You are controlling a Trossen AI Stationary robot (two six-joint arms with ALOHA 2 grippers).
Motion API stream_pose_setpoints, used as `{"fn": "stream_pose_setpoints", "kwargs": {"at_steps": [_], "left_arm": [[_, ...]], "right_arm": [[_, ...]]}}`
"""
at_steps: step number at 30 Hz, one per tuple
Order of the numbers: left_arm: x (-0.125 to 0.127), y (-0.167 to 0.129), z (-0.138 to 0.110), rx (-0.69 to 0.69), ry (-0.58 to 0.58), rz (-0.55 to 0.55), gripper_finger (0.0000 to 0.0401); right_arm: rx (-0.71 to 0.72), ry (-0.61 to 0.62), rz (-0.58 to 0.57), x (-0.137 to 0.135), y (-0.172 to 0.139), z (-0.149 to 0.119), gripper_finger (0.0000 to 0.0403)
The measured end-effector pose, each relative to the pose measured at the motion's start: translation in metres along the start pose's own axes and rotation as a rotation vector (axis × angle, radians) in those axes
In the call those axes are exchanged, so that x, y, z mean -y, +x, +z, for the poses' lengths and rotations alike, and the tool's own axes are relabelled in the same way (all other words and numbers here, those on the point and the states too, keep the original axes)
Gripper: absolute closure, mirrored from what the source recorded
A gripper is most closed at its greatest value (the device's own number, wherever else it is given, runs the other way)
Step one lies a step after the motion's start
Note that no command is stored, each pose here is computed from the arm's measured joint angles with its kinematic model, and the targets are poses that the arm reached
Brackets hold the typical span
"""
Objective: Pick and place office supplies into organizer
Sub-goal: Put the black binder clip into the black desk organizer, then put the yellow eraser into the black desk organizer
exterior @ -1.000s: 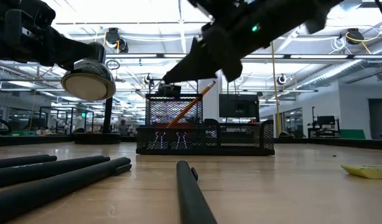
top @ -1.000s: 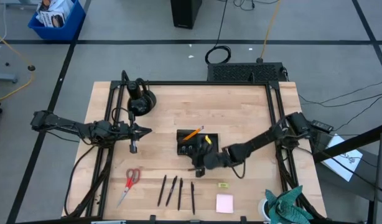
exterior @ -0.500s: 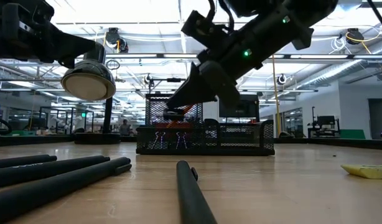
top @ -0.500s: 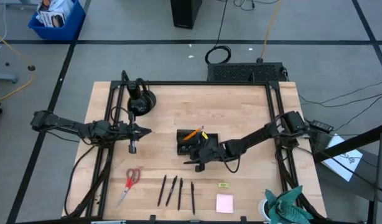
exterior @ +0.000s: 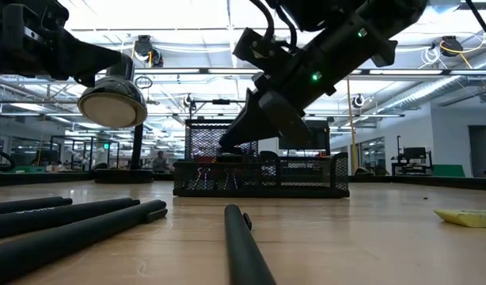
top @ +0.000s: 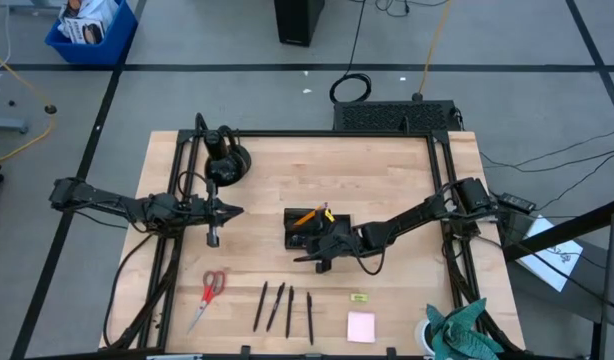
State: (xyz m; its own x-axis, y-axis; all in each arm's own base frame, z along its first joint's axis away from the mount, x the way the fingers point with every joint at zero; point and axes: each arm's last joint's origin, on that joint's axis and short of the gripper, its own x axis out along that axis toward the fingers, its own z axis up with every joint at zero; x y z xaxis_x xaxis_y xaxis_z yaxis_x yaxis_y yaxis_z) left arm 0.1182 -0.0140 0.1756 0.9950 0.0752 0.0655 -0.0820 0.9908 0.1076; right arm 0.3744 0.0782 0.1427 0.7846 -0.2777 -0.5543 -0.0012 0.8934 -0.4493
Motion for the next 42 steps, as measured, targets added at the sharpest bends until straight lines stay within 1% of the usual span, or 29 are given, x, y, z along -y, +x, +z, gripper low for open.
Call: {"fn": "stream_pose_setpoints", "kwargs": {"at_steps": [6, 12, 14, 18, 21, 25, 29, 33, 39, 42], "left_arm": [[0.000, 0.000, 0.000, 0.000, 0.000, 0.000, 0.0380], [0.000, 0.000, 0.000, 0.000, 0.001, -0.001, 0.0380], [0.000, 0.000, 0.000, 0.000, 0.001, -0.001, 0.0380], [0.000, 0.000, 0.000, 0.000, 0.001, -0.001, 0.0380], [0.000, 0.000, 0.000, -0.001, 0.001, -0.001, 0.0380], [0.000, 0.000, 0.000, -0.001, 0.001, -0.001, 0.0380], [0.000, 0.000, 0.000, -0.001, 0.001, -0.001, 0.0380], [0.000, 0.000, 0.000, -0.001, 0.001, -0.001, 0.0380], [0.000, 0.000, 0.000, -0.002, 0.001, -0.001, 0.0380], [0.000, 0.000, 0.000, -0.002, -0.002, -0.001, 0.0380]], "right_arm": [[-0.033, 0.007, -0.022, 0.001, 0.002, -0.012, 0.0403], [-0.027, 0.025, -0.019, 0.001, 0.002, -0.013, 0.0403], [-0.007, 0.033, 0.006, 0.001, 0.002, -0.011, 0.0400], [0.030, 0.059, 0.017, 0.001, 0.002, -0.008, 0.0376], [0.031, 0.080, 0.017, 0.001, 0.001, -0.007, 0.0353], [0.034, 0.078, 0.015, 0.001, 0.002, -0.007, 0.0326], [0.037, 0.066, 0.014, 0.002, 0.000, -0.006, 0.0308], [0.070, 0.044, 0.002, 0.004, -0.009, 0.002, 0.0292], [0.110, 0.024, -0.089, 0.001, -0.035, 0.019, 0.0273], [0.122, 0.029, -0.077, -0.004, -0.052, 0.025, 0.0269]]}}
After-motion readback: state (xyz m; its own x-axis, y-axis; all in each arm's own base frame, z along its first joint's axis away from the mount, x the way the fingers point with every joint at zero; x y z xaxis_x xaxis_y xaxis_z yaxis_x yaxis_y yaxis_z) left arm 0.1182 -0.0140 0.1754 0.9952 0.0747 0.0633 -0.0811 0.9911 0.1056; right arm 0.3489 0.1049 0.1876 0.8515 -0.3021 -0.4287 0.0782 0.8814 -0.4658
